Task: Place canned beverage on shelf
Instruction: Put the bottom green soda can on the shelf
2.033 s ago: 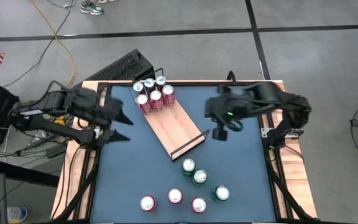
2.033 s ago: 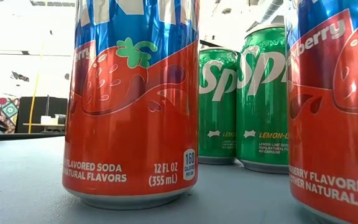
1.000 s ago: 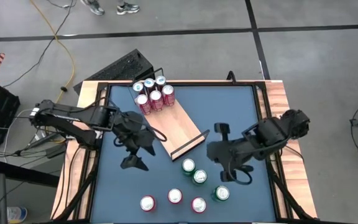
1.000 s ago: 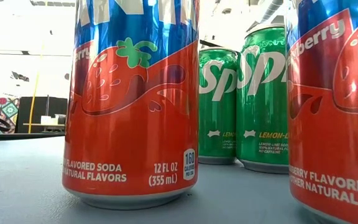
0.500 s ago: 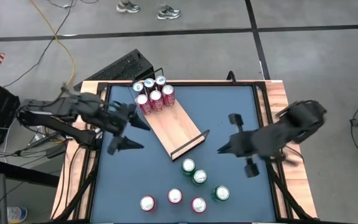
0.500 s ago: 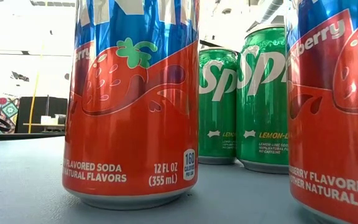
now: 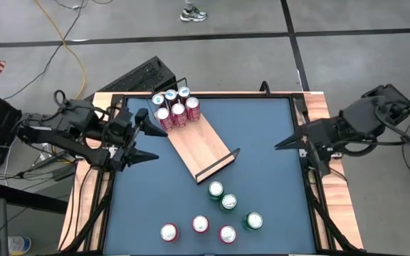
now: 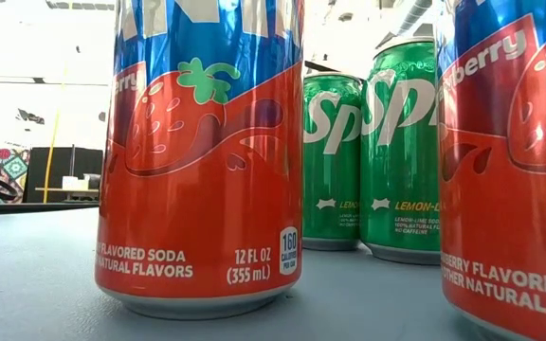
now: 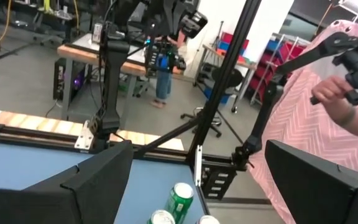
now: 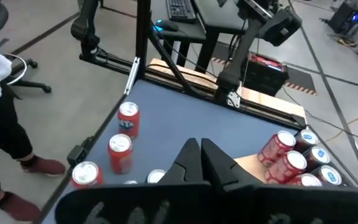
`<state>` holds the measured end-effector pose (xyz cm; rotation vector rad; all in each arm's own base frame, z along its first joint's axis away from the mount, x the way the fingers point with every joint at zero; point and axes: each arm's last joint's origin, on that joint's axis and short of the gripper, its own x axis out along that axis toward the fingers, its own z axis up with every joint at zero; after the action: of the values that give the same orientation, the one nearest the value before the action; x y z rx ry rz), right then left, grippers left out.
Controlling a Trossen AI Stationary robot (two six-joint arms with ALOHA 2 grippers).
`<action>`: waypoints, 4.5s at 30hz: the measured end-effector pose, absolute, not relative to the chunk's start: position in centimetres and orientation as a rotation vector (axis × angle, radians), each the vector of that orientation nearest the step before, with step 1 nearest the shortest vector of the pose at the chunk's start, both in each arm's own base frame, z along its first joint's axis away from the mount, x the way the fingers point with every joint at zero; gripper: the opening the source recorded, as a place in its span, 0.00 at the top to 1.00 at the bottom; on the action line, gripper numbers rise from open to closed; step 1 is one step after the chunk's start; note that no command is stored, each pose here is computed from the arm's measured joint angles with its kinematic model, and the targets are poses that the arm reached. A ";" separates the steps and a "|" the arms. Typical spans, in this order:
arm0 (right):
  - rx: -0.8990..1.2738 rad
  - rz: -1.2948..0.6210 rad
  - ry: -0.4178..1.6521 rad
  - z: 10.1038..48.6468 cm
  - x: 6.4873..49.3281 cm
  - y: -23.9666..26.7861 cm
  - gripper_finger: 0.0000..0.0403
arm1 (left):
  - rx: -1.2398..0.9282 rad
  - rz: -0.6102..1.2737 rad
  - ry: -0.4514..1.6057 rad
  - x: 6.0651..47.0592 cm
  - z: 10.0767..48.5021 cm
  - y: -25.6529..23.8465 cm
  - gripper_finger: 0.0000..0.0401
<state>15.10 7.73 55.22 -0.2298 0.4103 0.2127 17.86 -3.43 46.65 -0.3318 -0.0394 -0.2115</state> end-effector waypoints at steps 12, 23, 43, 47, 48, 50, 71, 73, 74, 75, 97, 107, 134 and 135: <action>-0.167 0.203 0.243 50.1 13.6 6.7 1.00 | -0.353 -0.187 -0.071 17.9 46.9 -3.3 0.12; 0.030 0.179 0.091 44.0 13.5 6.3 1.00 | -0.396 -0.167 -0.076 17.9 47.0 -3.3 0.12; 0.022 0.116 0.246 41.7 15.6 6.9 0.81 | -0.439 -0.139 -0.019 21.3 45.5 -5.1 0.12; -0.059 0.111 0.275 41.1 16.8 7.3 0.81 | -0.439 -0.168 -0.008 22.6 45.0 -6.1 0.12; -0.060 0.107 0.285 40.9 17.0 7.3 0.81 | -0.439 -0.178 -0.004 22.8 44.9 -6.4 0.12; -0.049 0.095 0.322 40.4 17.7 7.5 0.80 | -0.440 -0.196 0.018 23.1 44.5 -7.1 0.12; 0.111 0.080 0.743 32.1 24.4 13.8 0.37 | -0.399 -0.292 0.246 21.5 42.4 -11.5 0.12; 0.120 0.085 0.747 31.5 25.0 14.5 0.37 | -0.398 -0.311 0.248 21.3 42.5 -11.9 0.12; 0.138 0.087 0.738 31.3 25.3 14.8 0.38 | -0.397 -0.322 0.250 21.2 42.5 -12.2 0.12; 0.158 0.089 0.730 31.1 25.6 15.1 0.38 | -0.396 -0.331 0.252 21.0 42.5 -12.4 0.12; 0.415 0.131 0.735 31.0 26.3 16.2 0.38 | -0.434 -0.180 0.205 19.8 42.5 -13.9 0.12; 0.431 0.089 0.724 31.0 27.0 15.0 0.38 | -0.450 -0.137 0.193 19.8 42.5 -13.8 0.12; 0.576 0.250 0.786 31.4 25.7 17.7 0.38 | -0.374 -0.111 0.181 19.9 42.5 -13.7 0.12; 0.588 0.247 0.806 31.3 25.4 18.0 0.38 | -0.373 -0.111 0.183 19.9 42.5 -13.7 0.12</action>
<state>25.39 17.98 31.28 0.5880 0.8056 0.2471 19.87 -13.68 42.48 -0.3728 0.1826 -0.1106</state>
